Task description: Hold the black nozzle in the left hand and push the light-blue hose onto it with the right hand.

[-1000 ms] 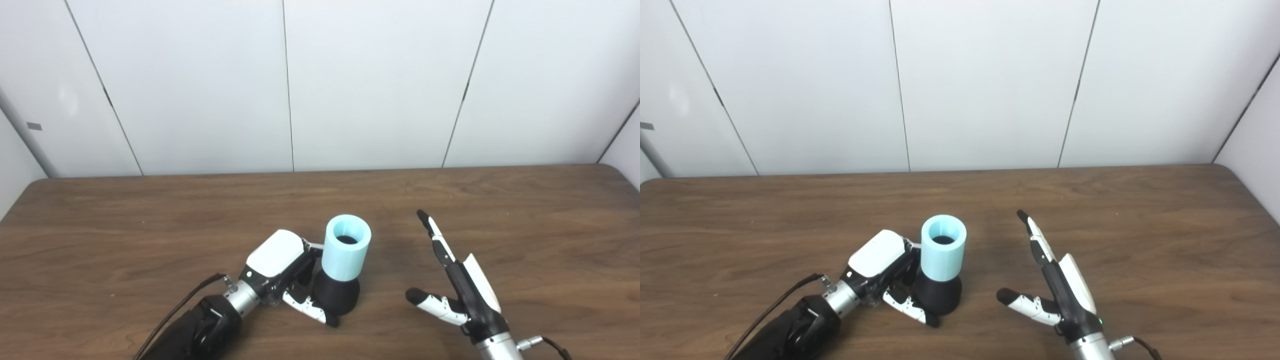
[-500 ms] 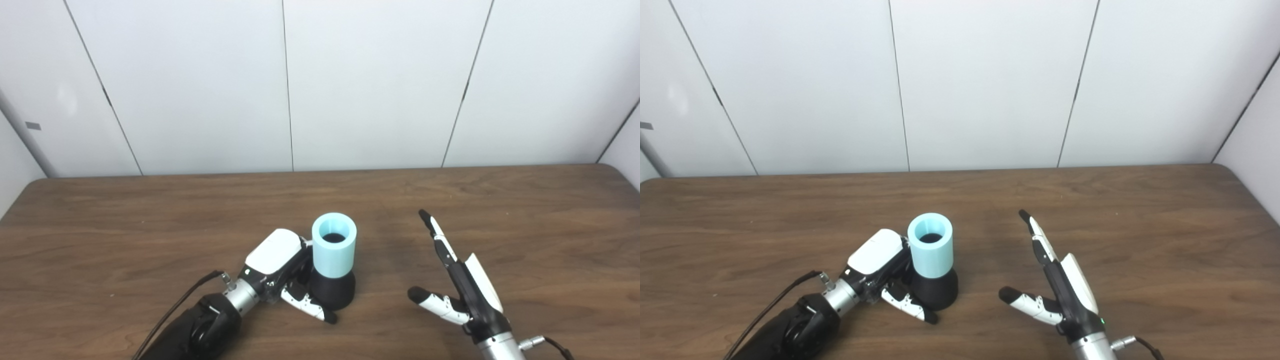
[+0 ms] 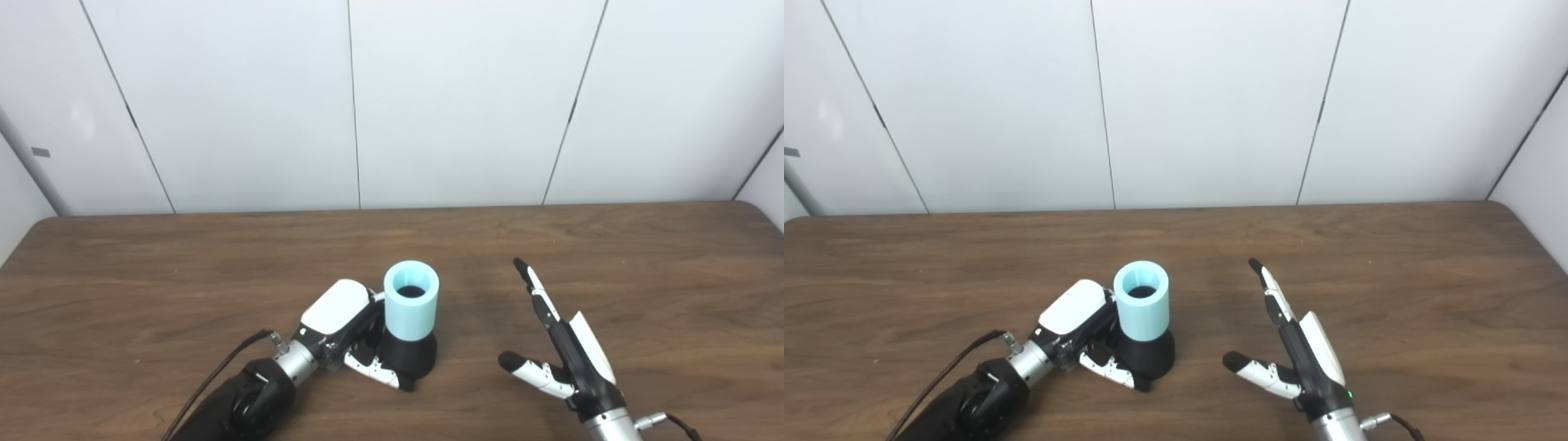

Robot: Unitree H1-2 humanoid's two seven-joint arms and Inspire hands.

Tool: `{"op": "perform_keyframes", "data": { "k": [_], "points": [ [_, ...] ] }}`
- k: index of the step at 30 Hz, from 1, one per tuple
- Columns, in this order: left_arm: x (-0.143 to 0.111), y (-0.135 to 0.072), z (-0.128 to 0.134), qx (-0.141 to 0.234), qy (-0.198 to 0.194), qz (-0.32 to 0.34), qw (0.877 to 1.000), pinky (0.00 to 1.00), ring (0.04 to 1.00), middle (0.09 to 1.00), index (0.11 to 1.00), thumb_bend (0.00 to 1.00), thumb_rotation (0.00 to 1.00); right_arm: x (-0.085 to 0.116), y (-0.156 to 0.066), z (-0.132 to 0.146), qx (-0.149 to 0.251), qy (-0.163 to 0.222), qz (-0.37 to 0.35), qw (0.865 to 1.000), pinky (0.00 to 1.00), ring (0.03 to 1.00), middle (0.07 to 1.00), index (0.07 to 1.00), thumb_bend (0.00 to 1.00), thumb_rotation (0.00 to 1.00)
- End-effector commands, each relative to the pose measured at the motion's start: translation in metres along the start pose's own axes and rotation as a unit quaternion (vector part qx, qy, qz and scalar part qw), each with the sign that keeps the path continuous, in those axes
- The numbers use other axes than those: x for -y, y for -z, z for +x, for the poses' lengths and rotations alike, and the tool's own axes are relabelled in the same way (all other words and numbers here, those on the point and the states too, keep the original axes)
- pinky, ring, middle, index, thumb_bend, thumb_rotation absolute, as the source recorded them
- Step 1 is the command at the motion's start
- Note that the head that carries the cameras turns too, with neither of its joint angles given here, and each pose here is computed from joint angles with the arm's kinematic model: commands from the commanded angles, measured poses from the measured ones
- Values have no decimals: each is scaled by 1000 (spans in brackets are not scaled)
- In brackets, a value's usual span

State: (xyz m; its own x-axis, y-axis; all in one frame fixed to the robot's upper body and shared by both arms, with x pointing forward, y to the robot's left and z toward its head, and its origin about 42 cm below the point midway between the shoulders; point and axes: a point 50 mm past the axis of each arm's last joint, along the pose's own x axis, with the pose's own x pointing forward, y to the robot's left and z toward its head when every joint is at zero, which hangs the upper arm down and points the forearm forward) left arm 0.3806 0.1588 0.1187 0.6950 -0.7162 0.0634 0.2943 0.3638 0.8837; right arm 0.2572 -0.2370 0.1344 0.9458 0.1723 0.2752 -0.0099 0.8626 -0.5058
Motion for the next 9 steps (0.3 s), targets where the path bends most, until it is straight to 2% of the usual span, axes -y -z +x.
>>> {"op": "perform_keyframes", "data": {
  "k": [1,4,9],
  "points": [
    [52,37,-75,-167,226,-53,958,953,974,965,969,1000,415,6,-10,10,30,22,-3,999,976,1000,1000,1000,877,884],
    [24,45,-96,-191,230,-67,952,995,998,997,997,1000,434,6,-7,12,30,19,1,999,975,1000,1000,1000,874,878],
    [-17,55,-143,-240,198,-107,944,1000,1000,1000,1000,1000,418,9,-2,17,28,20,-6,999,959,1000,1000,1000,892,887]
  ]
}}
